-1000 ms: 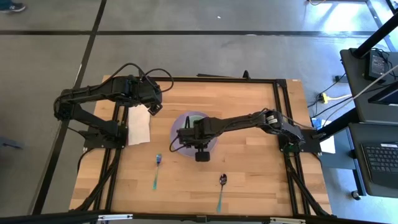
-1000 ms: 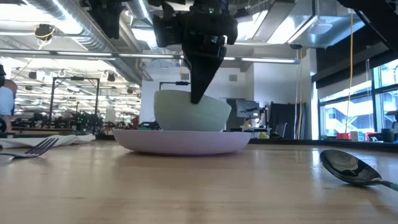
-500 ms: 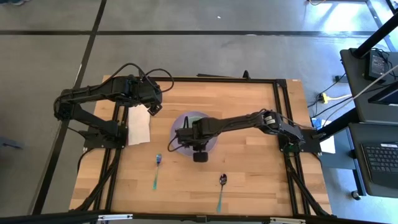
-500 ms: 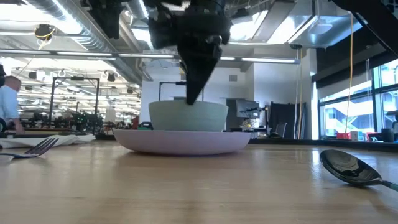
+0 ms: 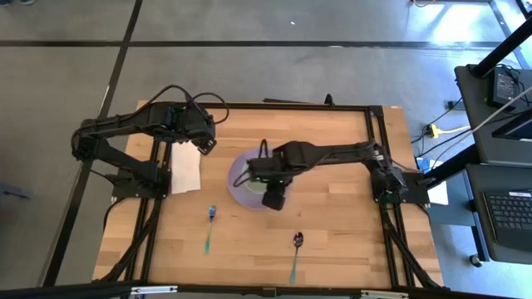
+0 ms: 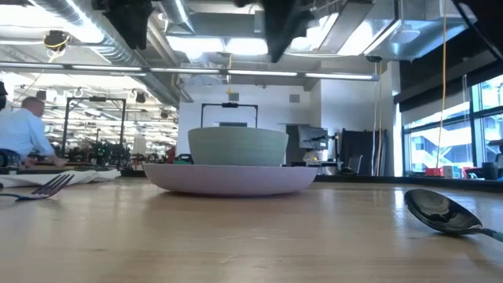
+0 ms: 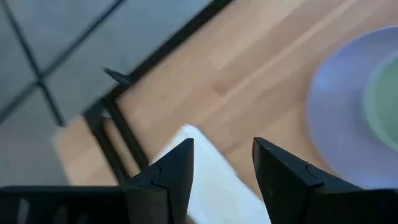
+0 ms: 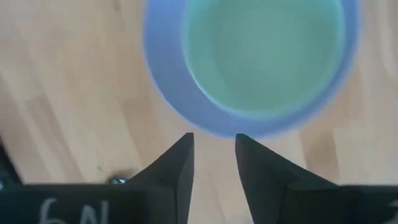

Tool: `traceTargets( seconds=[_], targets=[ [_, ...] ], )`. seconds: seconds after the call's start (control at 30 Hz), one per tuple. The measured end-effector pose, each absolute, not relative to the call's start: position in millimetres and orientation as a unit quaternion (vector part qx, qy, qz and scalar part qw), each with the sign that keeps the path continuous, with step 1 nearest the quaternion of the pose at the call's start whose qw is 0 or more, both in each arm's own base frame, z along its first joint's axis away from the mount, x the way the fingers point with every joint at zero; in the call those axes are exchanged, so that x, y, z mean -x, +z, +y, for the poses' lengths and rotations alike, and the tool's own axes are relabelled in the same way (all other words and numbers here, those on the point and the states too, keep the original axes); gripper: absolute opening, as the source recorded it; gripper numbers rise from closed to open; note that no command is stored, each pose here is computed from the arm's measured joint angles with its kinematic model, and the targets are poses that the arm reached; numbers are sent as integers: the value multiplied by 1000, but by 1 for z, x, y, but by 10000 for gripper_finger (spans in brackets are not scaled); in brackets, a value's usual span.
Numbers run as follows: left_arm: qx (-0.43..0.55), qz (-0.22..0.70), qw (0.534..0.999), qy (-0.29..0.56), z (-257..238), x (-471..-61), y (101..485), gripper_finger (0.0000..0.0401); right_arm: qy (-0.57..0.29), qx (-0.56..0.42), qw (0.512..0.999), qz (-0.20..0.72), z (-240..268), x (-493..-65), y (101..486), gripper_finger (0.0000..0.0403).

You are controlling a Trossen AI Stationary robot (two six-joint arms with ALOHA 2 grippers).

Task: Set table place
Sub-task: Move the fork to the left side of the purple plate

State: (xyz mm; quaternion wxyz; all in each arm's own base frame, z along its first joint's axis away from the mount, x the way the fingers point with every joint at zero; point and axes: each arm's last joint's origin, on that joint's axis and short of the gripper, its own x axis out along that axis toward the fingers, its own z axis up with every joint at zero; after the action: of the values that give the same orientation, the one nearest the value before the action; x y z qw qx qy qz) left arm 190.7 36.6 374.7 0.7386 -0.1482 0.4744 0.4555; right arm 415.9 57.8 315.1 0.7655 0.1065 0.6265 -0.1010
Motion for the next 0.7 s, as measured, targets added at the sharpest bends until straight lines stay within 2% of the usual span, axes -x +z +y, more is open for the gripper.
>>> traceTargets(
  seconds=[0.27,0.57,0.7],
  targets=[
    [193,489,748,405,-10,-191,358,157,-181,-89,758,621,84,-379,333,121],
    [366,502,686,380,-92,-180,292,157,-242,-96,716,648,97,-343,309,121],
    [383,488,701,353,-111,-181,269,157,-248,-79,697,668,95,-330,297,121]
  ],
)
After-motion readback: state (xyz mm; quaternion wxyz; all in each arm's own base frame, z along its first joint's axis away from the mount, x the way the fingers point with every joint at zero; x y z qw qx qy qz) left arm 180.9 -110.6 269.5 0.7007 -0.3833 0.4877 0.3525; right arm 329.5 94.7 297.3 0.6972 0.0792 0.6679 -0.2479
